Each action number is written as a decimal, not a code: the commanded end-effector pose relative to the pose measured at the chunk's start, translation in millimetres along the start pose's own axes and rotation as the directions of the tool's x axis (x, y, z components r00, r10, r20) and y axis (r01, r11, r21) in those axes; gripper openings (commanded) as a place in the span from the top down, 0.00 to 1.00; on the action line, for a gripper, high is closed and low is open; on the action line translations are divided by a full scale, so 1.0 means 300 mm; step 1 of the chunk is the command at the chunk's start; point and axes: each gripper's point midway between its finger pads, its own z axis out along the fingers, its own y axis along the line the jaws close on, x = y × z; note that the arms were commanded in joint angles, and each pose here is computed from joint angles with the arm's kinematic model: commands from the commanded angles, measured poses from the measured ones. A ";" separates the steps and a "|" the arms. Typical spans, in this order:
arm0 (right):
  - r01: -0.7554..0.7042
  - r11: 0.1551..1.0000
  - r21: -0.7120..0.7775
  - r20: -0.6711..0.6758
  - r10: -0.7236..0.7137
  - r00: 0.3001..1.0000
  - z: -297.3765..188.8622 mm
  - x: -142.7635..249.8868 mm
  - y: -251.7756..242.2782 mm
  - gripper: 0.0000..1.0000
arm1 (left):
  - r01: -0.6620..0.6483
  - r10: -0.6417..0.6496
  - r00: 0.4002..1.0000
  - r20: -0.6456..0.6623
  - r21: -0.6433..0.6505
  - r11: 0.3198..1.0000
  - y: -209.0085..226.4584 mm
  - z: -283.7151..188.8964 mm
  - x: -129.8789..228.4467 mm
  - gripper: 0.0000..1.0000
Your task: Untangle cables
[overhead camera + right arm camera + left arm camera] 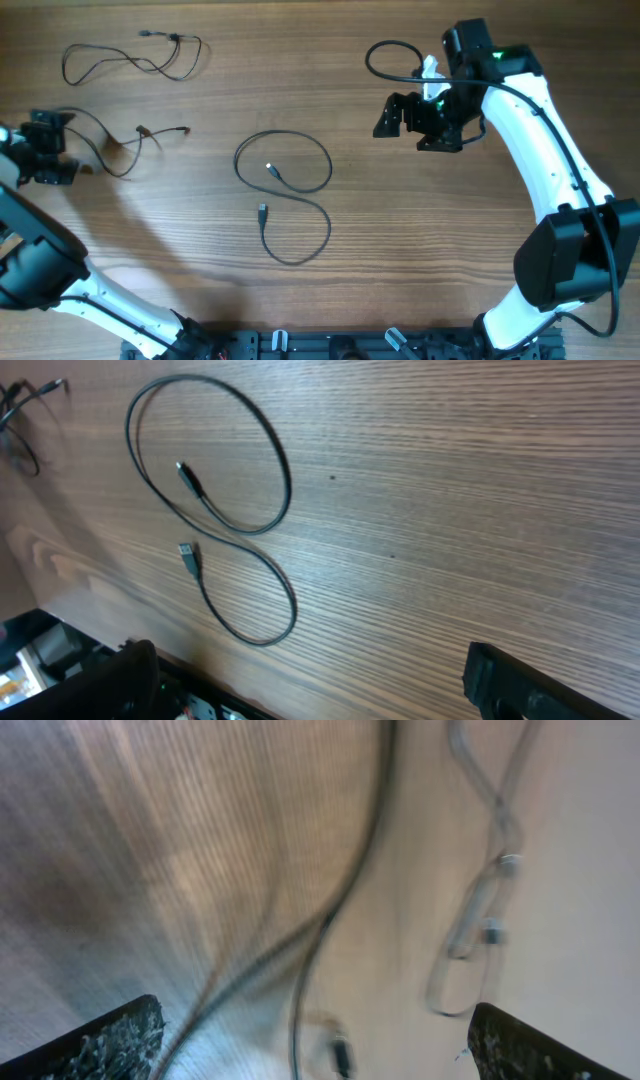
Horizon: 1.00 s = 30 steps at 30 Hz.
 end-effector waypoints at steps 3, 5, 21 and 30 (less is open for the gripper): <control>0.059 0.998 -0.005 -0.016 -0.059 0.998 0.045 0.016 0.064 0.00 | -0.221 0.227 0.974 0.004 -0.198 0.955 -0.007 0.096 0.092 0.00; 0.080 0.997 -0.005 -0.011 -0.080 0.997 0.056 0.016 0.084 0.00 | -0.259 0.257 0.966 -0.035 -0.198 0.945 -0.039 0.128 0.159 0.00; 0.076 0.996 0.042 -0.007 -0.075 0.997 0.077 0.024 0.098 0.00 | -0.306 0.358 0.934 -0.001 -0.521 0.797 0.042 0.080 0.210 0.96; 0.075 0.996 0.041 -0.007 -0.074 0.997 0.077 0.024 0.098 0.00 | -0.305 0.325 0.943 0.076 -0.197 0.932 -0.302 -0.070 0.253 0.96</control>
